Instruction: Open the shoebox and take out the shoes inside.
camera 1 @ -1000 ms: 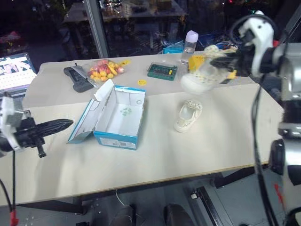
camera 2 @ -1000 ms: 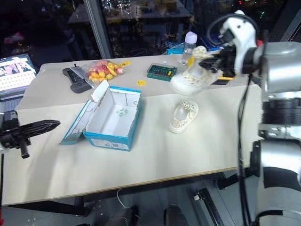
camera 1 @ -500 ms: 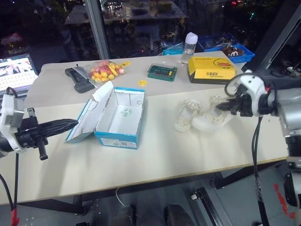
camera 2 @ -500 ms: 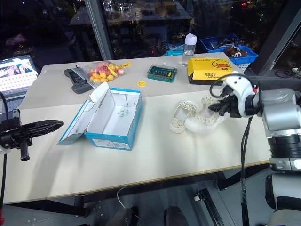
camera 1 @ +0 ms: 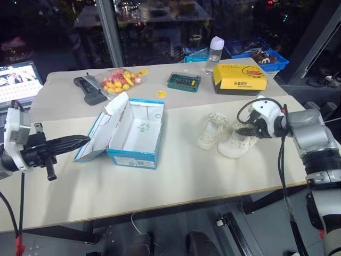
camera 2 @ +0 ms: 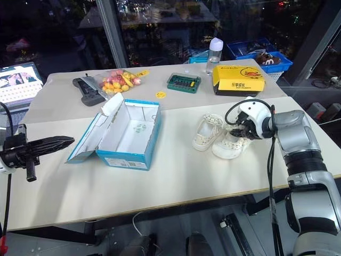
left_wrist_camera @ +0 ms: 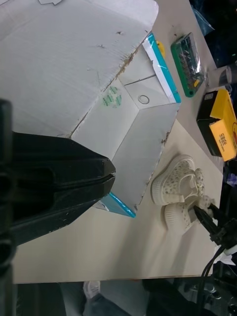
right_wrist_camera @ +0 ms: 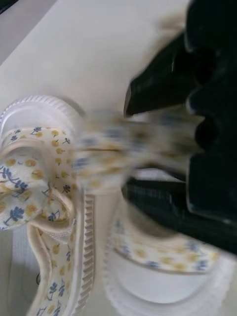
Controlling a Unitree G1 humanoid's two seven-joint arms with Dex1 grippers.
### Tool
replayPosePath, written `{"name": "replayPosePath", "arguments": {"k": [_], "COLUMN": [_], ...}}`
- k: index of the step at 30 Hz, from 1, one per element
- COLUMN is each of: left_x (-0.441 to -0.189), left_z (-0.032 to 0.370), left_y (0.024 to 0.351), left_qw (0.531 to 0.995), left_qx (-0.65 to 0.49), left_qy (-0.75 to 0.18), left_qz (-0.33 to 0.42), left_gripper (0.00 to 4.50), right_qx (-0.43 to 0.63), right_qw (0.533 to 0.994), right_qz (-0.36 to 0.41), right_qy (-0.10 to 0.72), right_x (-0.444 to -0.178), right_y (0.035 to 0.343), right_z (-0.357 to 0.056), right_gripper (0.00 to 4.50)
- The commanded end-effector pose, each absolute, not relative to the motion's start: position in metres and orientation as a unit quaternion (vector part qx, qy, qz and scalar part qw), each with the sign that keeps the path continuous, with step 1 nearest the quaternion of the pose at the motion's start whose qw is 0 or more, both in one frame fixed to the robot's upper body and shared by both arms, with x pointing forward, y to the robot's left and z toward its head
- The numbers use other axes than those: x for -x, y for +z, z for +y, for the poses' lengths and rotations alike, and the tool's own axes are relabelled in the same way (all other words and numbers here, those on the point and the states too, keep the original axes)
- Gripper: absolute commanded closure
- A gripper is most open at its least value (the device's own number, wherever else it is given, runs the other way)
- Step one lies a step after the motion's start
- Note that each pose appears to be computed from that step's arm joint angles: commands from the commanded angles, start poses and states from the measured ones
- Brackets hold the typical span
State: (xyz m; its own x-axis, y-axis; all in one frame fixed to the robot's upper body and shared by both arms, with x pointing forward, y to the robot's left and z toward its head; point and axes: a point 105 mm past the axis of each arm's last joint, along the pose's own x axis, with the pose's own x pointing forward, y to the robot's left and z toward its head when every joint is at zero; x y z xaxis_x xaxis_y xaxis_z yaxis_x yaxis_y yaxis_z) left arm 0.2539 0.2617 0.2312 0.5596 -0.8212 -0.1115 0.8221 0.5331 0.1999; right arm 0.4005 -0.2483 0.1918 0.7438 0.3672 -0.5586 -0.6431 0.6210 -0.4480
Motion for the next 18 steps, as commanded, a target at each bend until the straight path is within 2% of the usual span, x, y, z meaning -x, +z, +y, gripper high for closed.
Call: {"name": "replayPosePath", "arguments": {"k": [1, 8, 12, 15, 18], "left_x": [-0.255, -0.261, -0.276, -0.291, -0.296], "left_z": [0.263, 0.262, 0.263, 0.273, 0.298], "left_y": [0.234, 0.223, 0.209, 0.203, 0.213], "left_qw": [0.875, 0.890, 0.924, 0.966, 0.994], "left_qx": [-0.126, -0.104, -0.078, -0.052, 0.010], "left_qy": [-0.466, -0.444, -0.374, -0.254, -0.104], "left_qz": [-0.011, -0.017, 0.000, 0.013, -0.021], "left_gripper": [4.50, 4.50, 4.50, 4.50, 4.50], "right_qx": [0.366, 0.349, 0.232, 0.127, 0.166], "right_qw": [0.865, 0.865, 0.902, 0.949, 0.976], "right_qz": [0.175, 0.100, 0.014, -0.041, -0.022], "right_qy": [0.294, 0.346, 0.363, 0.285, 0.140], "right_x": [-0.386, -0.352, -0.344, -0.348, -0.352], "right_y": [0.231, 0.287, 0.313, 0.309, 0.270], "right_z": [-0.251, -0.229, -0.194, -0.180, -0.191], "right_gripper": [1.20, 1.20, 1.20, 1.20, 1.20]}}
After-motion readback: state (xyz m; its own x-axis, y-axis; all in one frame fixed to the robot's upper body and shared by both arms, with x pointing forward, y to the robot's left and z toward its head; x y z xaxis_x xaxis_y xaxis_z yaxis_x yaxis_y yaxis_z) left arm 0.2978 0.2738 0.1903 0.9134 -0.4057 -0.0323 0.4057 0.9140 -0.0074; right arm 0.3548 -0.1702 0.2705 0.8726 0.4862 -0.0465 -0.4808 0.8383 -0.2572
